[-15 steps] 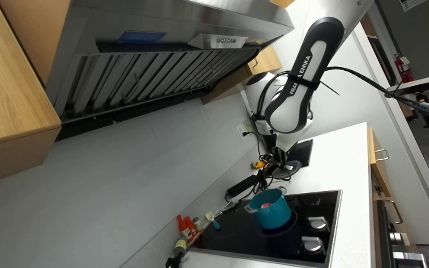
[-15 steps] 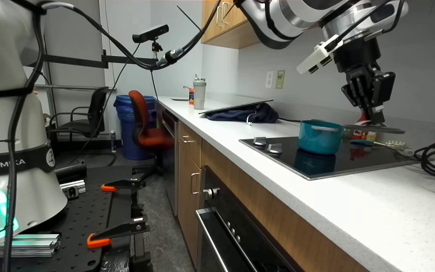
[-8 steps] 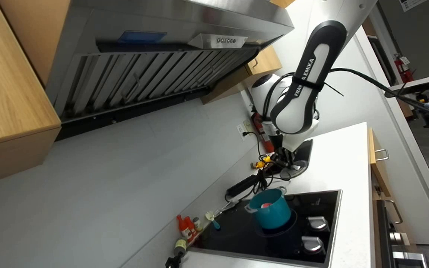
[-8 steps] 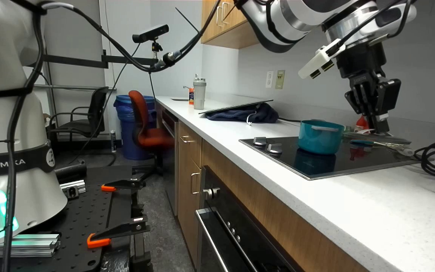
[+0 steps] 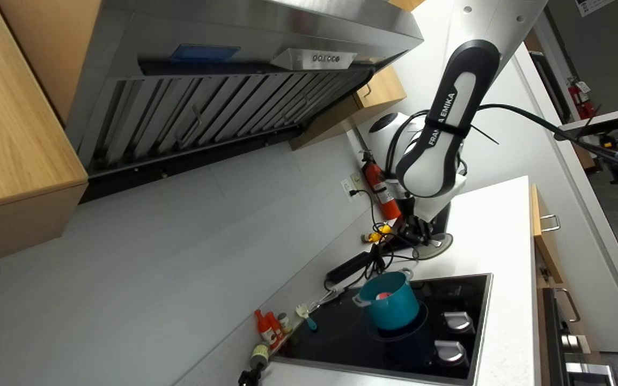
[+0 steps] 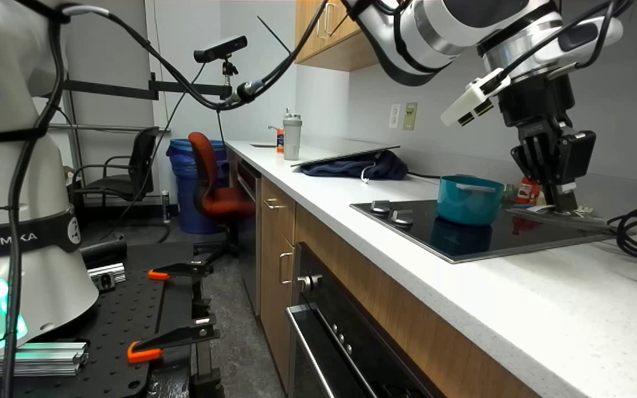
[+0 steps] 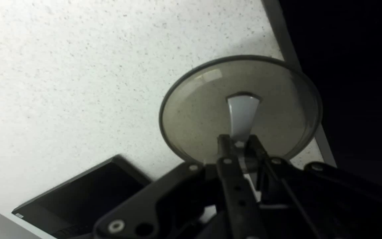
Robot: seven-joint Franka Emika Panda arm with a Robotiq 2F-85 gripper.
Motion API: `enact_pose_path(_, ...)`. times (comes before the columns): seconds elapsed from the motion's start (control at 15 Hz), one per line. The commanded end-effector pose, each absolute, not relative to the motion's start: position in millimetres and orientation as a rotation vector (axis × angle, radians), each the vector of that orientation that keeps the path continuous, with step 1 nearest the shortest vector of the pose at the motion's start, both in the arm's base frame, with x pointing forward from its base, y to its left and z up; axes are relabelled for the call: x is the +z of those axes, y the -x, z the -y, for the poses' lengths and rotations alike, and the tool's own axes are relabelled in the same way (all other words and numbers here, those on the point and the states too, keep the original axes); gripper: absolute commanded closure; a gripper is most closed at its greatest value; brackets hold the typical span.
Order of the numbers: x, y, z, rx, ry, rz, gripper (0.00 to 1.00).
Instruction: Take the lid off the blue pot and place it on the counter
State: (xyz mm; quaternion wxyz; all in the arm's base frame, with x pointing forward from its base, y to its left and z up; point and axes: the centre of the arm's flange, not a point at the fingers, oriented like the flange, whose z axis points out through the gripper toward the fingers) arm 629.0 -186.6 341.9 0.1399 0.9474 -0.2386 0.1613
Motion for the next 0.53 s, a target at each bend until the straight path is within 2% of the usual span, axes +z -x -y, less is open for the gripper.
enact_pose_path(0.0, 336.5, -627.6, 187.7, 0.489, -2.726, 0.725, 0.96)
enact_pose_path(0.07, 336.1, -627.3, 187.4, 0.487, -2.727, 0.726, 0.81)
enact_pose_path(0.13, 335.8, -627.1, 187.8, 0.485, -2.727, 0.727, 0.60)
enact_pose_path(0.27, 335.5, -626.7, 187.5, 0.483, -2.728, 0.729, 0.56)
enact_pose_path(0.47, 336.6, -626.2, 187.1, 0.484, -2.727, 0.728, 0.35)
